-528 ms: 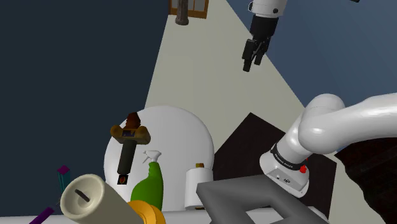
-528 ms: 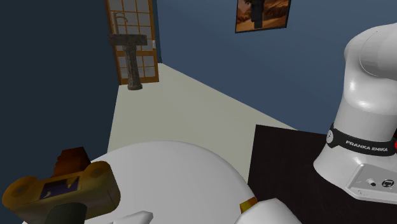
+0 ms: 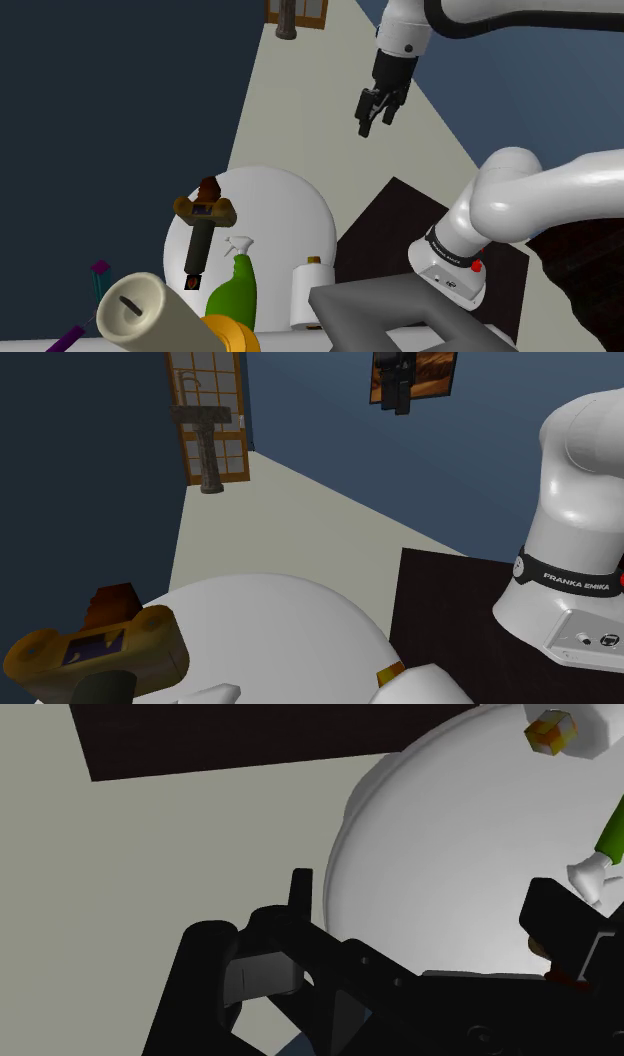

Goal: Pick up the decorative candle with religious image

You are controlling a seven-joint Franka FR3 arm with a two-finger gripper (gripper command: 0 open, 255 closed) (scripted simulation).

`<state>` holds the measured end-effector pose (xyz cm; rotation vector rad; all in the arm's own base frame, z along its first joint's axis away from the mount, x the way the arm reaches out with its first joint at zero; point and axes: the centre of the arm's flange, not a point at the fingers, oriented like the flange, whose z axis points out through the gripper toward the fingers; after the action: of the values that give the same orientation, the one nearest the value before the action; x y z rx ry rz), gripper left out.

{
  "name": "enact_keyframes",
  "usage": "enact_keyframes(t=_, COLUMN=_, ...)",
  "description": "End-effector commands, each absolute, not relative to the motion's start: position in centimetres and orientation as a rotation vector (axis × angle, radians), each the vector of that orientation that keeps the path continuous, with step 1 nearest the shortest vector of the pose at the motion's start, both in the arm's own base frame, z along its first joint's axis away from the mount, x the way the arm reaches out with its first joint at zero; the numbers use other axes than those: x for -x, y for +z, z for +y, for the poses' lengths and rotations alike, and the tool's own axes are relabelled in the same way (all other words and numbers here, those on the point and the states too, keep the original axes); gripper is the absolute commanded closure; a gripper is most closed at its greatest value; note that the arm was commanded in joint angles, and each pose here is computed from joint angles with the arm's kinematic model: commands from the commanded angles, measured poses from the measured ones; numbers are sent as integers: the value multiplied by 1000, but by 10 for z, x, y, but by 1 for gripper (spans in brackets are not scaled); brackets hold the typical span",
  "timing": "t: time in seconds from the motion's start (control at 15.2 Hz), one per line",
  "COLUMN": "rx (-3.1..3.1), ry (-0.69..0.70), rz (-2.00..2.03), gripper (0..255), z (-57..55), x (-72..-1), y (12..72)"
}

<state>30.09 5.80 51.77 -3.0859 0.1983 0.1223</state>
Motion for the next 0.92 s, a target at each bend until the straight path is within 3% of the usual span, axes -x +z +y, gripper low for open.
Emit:
enact_keyframes(t=0.0, rx=3092, ry=89, rz=258, gripper=0, z=84, x=-301, y=507)
enact_keyframes(t=0.86, rx=3104, ry=-118, rz=616, gripper=0, z=240, x=-330, y=426)
